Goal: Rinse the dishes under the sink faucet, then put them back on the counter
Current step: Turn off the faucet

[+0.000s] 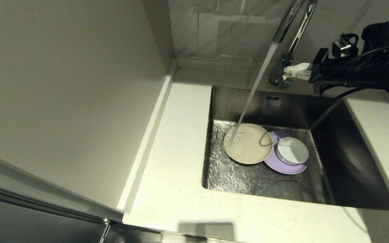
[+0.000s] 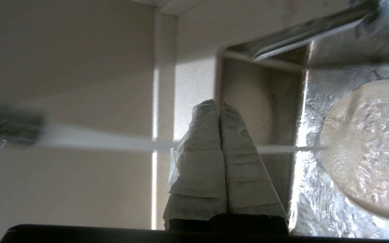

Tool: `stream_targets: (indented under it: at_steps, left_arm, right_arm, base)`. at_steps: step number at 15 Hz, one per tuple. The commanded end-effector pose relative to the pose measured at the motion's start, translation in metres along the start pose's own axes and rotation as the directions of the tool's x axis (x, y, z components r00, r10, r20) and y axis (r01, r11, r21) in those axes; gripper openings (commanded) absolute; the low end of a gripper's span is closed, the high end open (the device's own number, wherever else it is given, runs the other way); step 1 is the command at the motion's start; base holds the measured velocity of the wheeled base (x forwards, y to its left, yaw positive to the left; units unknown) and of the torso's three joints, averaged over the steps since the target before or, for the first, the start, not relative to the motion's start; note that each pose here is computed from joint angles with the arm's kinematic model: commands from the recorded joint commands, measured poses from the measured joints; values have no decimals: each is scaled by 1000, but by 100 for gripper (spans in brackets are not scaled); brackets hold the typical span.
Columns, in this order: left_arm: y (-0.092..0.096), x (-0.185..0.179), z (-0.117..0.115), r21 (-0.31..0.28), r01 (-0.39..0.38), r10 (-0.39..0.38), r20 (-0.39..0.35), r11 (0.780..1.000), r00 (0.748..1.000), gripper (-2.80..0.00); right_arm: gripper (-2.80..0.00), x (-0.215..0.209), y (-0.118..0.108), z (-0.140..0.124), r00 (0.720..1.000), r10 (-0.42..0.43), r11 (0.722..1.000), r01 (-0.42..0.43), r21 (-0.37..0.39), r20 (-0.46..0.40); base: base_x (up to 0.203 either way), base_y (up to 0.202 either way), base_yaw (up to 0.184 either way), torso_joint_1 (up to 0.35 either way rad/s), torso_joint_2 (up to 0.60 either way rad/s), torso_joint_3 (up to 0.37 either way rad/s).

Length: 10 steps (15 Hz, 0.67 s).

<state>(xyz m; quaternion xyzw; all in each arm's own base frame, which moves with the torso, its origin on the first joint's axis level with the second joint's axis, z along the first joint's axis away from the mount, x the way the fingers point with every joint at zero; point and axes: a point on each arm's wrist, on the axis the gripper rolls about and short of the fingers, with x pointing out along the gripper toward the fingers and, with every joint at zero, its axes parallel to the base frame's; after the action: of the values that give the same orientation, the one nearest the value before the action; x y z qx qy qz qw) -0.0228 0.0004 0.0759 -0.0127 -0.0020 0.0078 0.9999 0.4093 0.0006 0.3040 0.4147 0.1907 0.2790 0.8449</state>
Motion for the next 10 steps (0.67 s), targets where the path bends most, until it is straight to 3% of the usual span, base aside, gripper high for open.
stream_targets:
  at_steps: [1, 6, 10]
  left_arm:
    - [0, 0, 0, -1, -1, 1, 4, 1000, 1000, -280]
    - [0, 0, 0, -1, -1, 1, 4, 1000, 1000, -280]
    - [0, 0, 0, -1, -1, 1, 4, 1000, 1000, -280]
  right_arm:
    - [-280, 12, -21, 3, 1000, -18, 1000, 18, 15, -10]
    - [-280, 16, -31, 4, 1000, -26, 1000, 26, -3, -14]
    - [-280, 22, -33, 9, 1000, -14, 997, 13, -72, -4]
  base:
    - [0, 0, 0, 0, 0, 0]
    - [0, 0, 0, 0, 0, 0]
    - [0, 0, 0, 0, 0, 0]
